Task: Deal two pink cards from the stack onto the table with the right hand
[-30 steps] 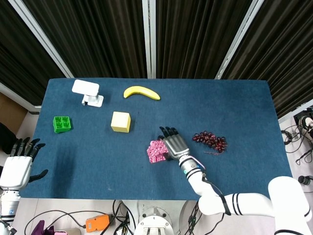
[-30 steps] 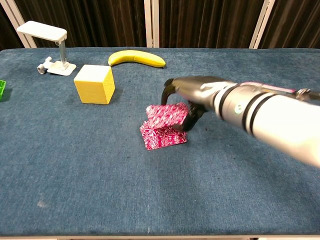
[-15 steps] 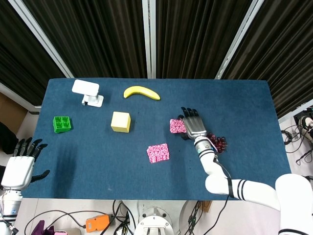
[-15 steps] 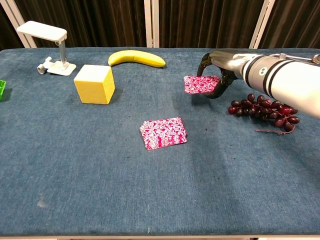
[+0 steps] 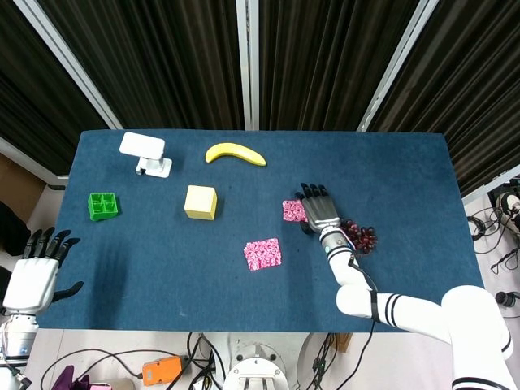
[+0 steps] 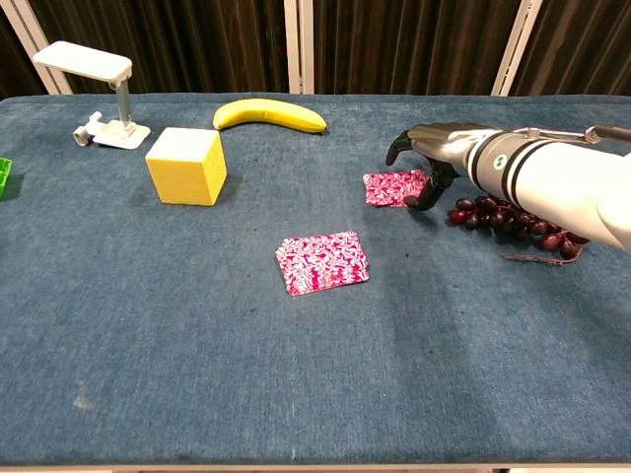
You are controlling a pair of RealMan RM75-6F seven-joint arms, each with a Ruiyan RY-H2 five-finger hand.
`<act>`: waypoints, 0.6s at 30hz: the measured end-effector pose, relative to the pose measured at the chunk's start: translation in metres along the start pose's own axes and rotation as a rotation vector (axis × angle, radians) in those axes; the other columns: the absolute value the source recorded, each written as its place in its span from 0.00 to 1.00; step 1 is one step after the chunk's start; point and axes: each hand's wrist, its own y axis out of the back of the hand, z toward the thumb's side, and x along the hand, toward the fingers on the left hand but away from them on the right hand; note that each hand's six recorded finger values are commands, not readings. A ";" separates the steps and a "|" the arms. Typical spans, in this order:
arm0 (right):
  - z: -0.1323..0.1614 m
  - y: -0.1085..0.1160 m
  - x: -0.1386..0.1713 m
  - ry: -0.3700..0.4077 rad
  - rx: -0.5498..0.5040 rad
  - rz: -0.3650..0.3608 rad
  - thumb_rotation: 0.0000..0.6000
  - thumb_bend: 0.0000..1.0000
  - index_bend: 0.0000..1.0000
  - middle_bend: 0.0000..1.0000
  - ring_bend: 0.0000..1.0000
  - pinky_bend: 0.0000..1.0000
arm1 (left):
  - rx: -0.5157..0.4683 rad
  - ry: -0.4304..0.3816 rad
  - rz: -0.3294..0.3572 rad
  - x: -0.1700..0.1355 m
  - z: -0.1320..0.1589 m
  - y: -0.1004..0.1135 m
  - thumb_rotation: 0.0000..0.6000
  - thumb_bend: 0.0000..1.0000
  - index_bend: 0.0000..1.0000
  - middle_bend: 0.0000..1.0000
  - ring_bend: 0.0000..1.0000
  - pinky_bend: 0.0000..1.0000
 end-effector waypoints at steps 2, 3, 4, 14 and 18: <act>-0.001 0.000 0.002 0.004 0.004 0.005 1.00 0.58 0.19 0.08 0.00 0.02 | -0.001 -0.002 0.002 0.000 0.000 0.000 1.00 0.07 0.21 0.12 0.02 0.00; 0.000 0.001 0.004 0.008 0.004 0.005 1.00 0.58 0.18 0.08 0.00 0.02 | -0.001 -0.002 0.004 0.000 0.000 0.001 1.00 0.07 0.21 0.12 0.02 0.00; 0.000 0.002 0.006 0.014 0.003 0.005 1.00 0.58 0.18 0.08 0.00 0.02 | -0.001 -0.002 0.005 0.000 0.000 0.001 1.00 0.07 0.21 0.12 0.02 0.00; 0.035 0.012 0.049 0.193 -0.023 0.034 1.00 0.57 0.21 0.08 0.00 0.02 | -0.008 -0.001 0.006 -0.001 0.000 0.000 1.00 0.07 0.21 0.12 0.02 0.00; 0.051 0.000 0.068 0.265 0.013 0.093 1.00 0.56 0.21 0.08 0.00 0.02 | -0.010 -0.003 0.005 -0.001 0.000 -0.001 1.00 0.07 0.21 0.12 0.02 0.00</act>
